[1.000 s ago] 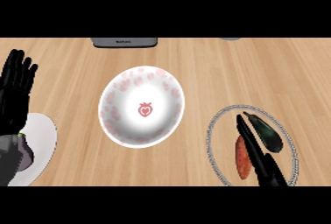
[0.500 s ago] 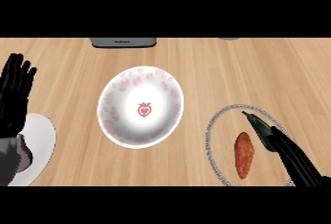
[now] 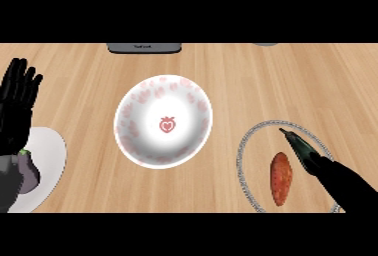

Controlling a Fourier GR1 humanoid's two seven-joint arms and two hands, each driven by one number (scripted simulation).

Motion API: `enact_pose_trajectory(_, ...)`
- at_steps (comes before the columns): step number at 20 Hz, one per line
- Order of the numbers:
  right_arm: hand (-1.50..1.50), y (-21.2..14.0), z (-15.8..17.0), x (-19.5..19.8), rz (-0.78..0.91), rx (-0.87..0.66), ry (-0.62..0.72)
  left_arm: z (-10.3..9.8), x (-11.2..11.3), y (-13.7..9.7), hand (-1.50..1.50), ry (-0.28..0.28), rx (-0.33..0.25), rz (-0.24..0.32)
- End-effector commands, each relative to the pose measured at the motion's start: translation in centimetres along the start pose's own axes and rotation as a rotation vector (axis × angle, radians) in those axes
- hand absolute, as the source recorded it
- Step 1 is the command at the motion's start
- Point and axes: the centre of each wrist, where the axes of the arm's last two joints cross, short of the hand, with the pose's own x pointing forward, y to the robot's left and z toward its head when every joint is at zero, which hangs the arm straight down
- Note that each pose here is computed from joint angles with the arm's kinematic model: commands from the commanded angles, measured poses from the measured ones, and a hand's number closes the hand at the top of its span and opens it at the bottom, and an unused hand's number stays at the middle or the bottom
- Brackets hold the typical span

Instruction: Pick the sweet potato from the placemat and place it in the bowl

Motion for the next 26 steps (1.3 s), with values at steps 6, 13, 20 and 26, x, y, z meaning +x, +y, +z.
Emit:
enact_pose_trajectory(6,-1.5,-1.5,-1.0,0.3,-0.005,0.122,0.03,-1.5,-0.3,-1.4,0.0,0.002,-0.008,0.028)
enact_pose_trajectory(13,-1.5,-0.3,-2.6,-1.4,-0.035,0.152,0.069,0.9,-0.7,1.0,0.0,0.002,0.008,0.006)
enact_pose_trajectory(20,-1.5,3.4,-5.1,-2.6,-0.042,0.173,0.099,-1.3,0.9,-1.3,0.0,-0.003,0.013,0.009)
enact_pose_trajectory(26,-1.5,4.2,-7.1,-4.0,-0.045,0.164,0.102,1.0,-1.8,-1.2,0.0,-0.013,0.014,0.0)
